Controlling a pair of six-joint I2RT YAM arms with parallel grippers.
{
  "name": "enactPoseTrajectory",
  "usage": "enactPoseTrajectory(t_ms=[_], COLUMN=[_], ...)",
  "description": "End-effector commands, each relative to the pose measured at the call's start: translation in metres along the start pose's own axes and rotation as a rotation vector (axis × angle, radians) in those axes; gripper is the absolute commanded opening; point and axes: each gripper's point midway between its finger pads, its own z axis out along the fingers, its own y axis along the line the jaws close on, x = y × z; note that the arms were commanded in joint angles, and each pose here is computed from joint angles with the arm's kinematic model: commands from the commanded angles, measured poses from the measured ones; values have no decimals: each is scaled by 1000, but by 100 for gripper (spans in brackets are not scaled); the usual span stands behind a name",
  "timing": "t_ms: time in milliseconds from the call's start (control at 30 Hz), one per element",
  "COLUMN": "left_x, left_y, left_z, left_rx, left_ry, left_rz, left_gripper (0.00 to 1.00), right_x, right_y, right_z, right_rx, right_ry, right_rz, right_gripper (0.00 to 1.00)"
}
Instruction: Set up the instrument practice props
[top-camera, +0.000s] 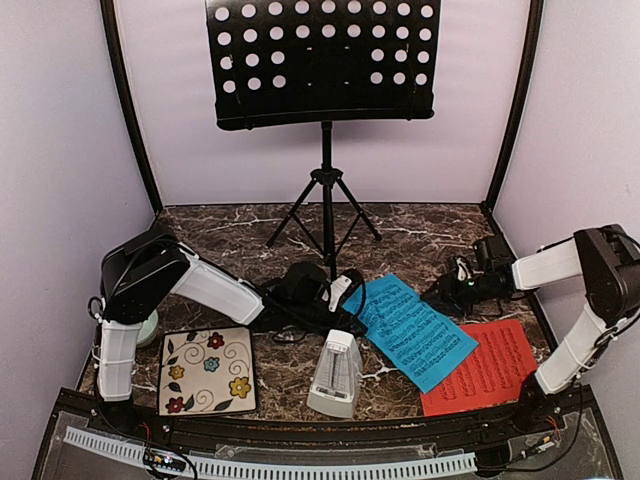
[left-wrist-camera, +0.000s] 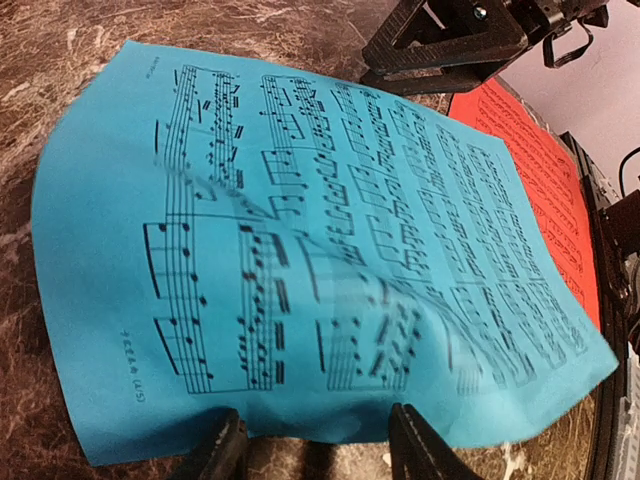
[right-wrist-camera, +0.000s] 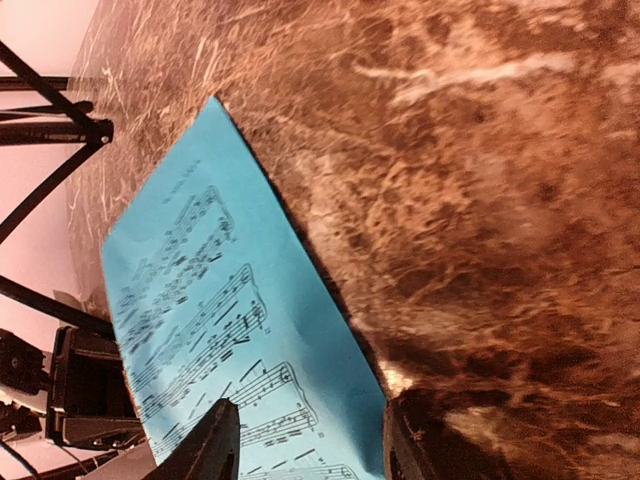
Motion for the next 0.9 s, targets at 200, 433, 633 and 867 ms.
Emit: enactPoseTrajectory(t_ms=[200, 433, 633, 867], left_x=[14, 2, -20, -30], left_y=[5, -9, -29, -32], left_z=[8, 0, -14, -20], left_rx=[-14, 49, 136, 185], left_ry=[49, -16, -97, -149], left_rz=[-13, -16, -7, -62], left_gripper=[51, 70, 88, 94], right_x=[31, 27, 33, 31], right_y=[24, 34, 25, 36], right_z=[7, 0, 5, 0], right_rx=[-109, -147, -124, -166], right_ry=[116, 77, 81, 62], right_rz=[72, 52, 61, 48], right_gripper=[49, 61, 61, 57])
